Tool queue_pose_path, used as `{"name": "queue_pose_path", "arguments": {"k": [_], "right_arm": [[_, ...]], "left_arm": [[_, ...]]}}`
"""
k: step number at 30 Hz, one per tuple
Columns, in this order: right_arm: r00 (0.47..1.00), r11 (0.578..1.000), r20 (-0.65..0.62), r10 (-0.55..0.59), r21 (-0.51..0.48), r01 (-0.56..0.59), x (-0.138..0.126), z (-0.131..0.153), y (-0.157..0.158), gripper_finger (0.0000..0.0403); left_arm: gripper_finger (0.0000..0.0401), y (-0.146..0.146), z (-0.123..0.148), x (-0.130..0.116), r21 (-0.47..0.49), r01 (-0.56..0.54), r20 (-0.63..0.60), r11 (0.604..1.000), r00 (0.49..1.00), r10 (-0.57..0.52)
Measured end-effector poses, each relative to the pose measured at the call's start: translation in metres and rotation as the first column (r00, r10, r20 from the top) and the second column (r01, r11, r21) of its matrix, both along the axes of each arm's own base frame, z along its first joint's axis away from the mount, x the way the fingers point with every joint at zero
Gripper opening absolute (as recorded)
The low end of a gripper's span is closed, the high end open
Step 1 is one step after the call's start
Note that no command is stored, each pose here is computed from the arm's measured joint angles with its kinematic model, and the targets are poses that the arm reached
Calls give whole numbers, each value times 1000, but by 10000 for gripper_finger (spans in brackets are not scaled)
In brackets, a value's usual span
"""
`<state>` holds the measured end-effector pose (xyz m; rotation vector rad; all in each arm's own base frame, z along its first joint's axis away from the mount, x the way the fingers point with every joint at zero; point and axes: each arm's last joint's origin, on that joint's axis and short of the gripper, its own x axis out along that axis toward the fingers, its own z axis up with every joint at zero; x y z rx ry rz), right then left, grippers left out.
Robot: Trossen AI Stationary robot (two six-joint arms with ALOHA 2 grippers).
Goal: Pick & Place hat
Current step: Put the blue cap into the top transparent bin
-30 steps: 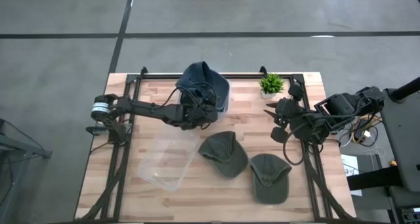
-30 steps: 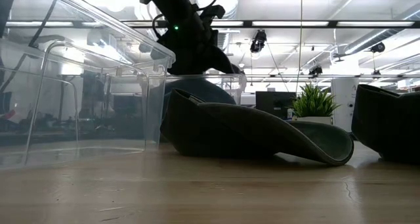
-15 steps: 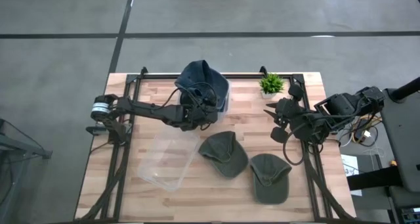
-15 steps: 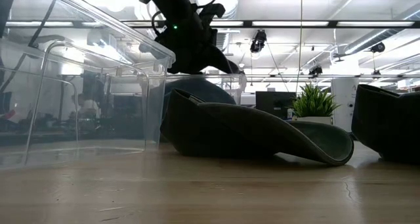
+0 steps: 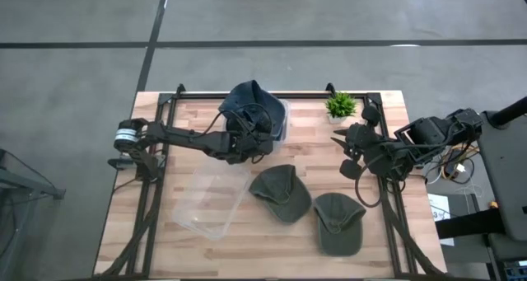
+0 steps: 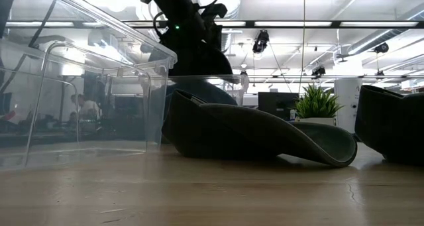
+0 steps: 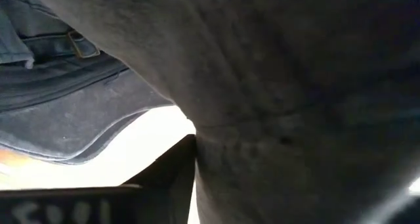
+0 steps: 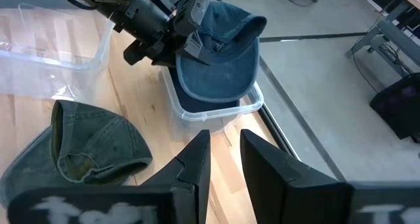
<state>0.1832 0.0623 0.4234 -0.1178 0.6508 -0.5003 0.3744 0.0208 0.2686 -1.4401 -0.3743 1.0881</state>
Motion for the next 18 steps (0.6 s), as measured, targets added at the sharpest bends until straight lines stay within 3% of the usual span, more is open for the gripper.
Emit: {"name": "queue_pose_path", "arguments": {"k": [5,18], "right_arm": [[1000,1000,0,0,0,0,0,0,0,84],[1000,1000,2,0,1,0,-1,0,0,76]], "left_arm": [[197,0,0,0,-13,16,3,1000,1000,-16],[200,-10,23,-6,-63,127,79,990,989,-121]]}}
